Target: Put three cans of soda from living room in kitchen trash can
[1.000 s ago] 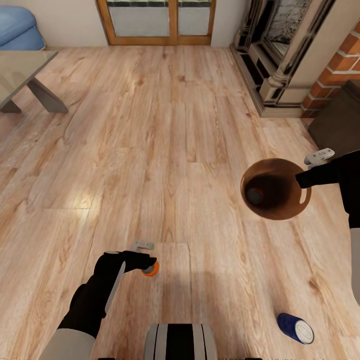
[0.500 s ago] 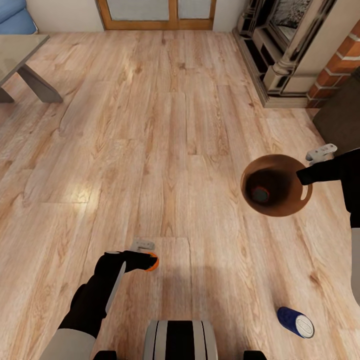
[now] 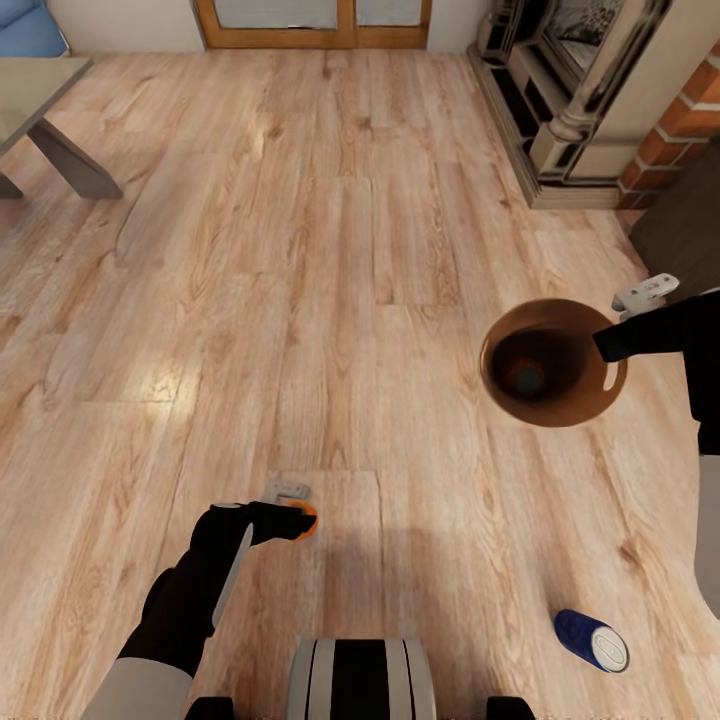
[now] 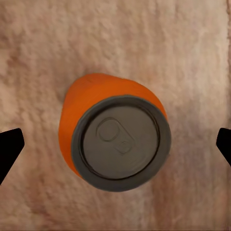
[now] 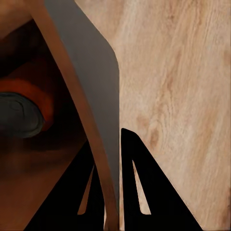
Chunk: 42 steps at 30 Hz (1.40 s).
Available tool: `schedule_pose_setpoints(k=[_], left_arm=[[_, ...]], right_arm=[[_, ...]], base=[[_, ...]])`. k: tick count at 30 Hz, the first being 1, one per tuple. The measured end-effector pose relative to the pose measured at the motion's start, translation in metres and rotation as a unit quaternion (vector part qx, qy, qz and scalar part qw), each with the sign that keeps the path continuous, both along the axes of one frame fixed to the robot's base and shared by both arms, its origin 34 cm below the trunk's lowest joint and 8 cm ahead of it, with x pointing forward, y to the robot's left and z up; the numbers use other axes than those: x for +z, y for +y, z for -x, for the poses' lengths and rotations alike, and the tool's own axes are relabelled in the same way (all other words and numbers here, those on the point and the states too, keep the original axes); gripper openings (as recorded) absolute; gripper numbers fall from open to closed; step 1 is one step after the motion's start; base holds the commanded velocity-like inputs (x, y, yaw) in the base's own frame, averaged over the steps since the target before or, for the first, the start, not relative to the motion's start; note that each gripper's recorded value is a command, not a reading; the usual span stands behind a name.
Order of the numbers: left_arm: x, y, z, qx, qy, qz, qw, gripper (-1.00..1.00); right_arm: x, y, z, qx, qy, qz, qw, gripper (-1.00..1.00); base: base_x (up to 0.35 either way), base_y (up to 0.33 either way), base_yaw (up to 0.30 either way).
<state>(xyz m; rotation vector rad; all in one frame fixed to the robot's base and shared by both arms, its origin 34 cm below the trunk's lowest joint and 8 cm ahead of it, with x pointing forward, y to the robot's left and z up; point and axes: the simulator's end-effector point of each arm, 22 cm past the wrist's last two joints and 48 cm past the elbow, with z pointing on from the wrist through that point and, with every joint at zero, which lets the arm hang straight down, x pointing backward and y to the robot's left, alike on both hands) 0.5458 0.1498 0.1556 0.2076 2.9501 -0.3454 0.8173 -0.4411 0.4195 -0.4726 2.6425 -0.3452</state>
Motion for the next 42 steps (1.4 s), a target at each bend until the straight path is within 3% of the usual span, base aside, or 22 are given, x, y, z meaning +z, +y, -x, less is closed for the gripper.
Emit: schedule_pose_setpoints(k=[7,30,42], left_arm=[[-0.014,0.000,0.010,0.000,0.015,0.000,0.9999,1.00],[-0.013,-0.001,0.008,0.000,0.010,0.002,0.9999,1.00],[-0.034,-0.005,0.024,0.001,0.033,0.004,0.9994,1.00]], right_arm=[[-0.019,0.003,0.002,0.005,0.013,-0.001,0.9999,-1.00],[-0.020,0.004,0.003,0.008,0.014,0.001,0.9999,-1.00],[-0.055,0.005,0.009,0.008,0.038,0.000,0.9993,-1.00]], base=[[0.000,0.000,0.000],[0.023,0.000,0.000],[0.000,0.000,0.000]])
